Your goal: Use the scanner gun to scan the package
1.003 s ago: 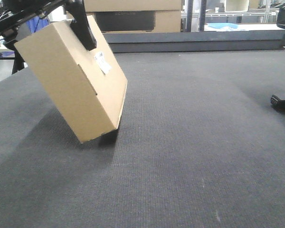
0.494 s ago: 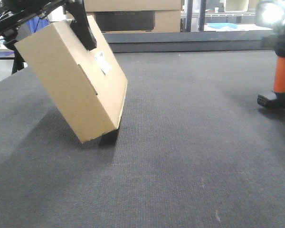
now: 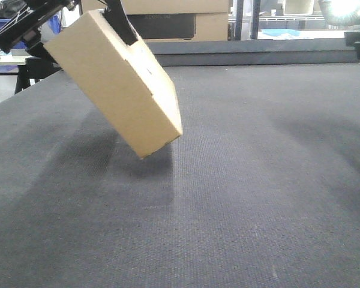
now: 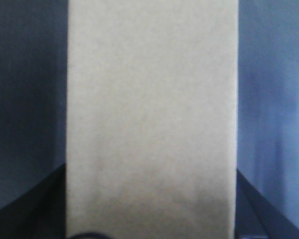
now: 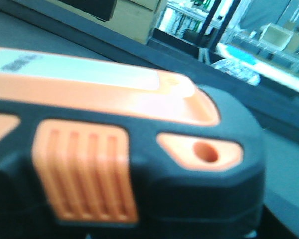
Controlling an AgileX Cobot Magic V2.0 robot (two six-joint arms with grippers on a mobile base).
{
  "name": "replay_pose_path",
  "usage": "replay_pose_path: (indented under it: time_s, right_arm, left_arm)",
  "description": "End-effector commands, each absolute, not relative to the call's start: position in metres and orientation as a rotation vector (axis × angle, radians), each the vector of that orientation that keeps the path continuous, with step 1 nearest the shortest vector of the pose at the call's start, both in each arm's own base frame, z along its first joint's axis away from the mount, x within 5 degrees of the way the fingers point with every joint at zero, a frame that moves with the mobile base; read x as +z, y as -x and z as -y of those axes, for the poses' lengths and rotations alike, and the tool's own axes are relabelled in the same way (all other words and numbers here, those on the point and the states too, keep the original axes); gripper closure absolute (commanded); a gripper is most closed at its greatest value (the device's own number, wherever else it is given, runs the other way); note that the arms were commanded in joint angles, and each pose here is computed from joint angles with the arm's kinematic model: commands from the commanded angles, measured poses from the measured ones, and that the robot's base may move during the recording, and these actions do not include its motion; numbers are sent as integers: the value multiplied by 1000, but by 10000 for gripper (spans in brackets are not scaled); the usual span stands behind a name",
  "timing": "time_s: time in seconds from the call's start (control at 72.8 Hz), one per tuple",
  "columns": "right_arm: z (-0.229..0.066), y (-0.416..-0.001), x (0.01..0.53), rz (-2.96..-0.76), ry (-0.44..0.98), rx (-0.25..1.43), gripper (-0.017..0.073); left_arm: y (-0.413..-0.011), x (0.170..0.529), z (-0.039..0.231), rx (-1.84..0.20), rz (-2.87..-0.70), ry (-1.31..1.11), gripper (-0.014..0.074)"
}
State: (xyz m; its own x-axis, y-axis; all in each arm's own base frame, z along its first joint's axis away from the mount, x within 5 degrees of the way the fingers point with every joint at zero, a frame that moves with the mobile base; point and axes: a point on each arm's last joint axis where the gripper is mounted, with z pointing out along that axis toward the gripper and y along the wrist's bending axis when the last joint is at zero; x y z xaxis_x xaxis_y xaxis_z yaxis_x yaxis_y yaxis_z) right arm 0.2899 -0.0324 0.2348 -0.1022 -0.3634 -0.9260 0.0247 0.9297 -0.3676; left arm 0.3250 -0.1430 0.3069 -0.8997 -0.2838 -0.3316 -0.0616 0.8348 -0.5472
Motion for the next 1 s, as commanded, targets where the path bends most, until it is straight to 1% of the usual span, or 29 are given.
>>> replay_pose_path:
  time_s: [0.0,0.165,0.275,0.385,0.632,0.714,0.755,0.838,0.906,0.989]
  right_arm:
    - [36,-288,246,-1579,243,-389,725]
    - [36,-288,246,-1578,238,-390,725]
    - [37,-288,247,-1563,224,-392,725]
    - [39,-288,248,-1559,192,-393,725]
    - [39,-288,248,-1560,182,-384,725]
    - [39,-288,248,-1562,111,-313,725]
    - [39,-288,249,-1560,46,-248,725]
    - [39,-288,249,-1556,-57,-144,725]
    - [39,-288,248,-1543,-127,-72,725]
    - [39,-289,247,-1528,-167,-29,725]
  left_arm:
    - [-320,311,152,-840,-2611,274,704]
    - [-314,315,176,-907,-2548,261,704]
    - [-312,312,189,-925,-2549,253,704]
    - [-313,307,192,-919,-2565,245,704]
    - [-314,303,193,-915,-2581,248,704]
    - [-313,303,193,-904,-2586,240,704]
    - [-313,302,192,-881,-2593,223,704]
    - [-313,300,187,-806,-2615,176,704]
    - [-313,298,181,-689,-2625,99,704]
    - [-309,300,177,-625,-2647,55,704]
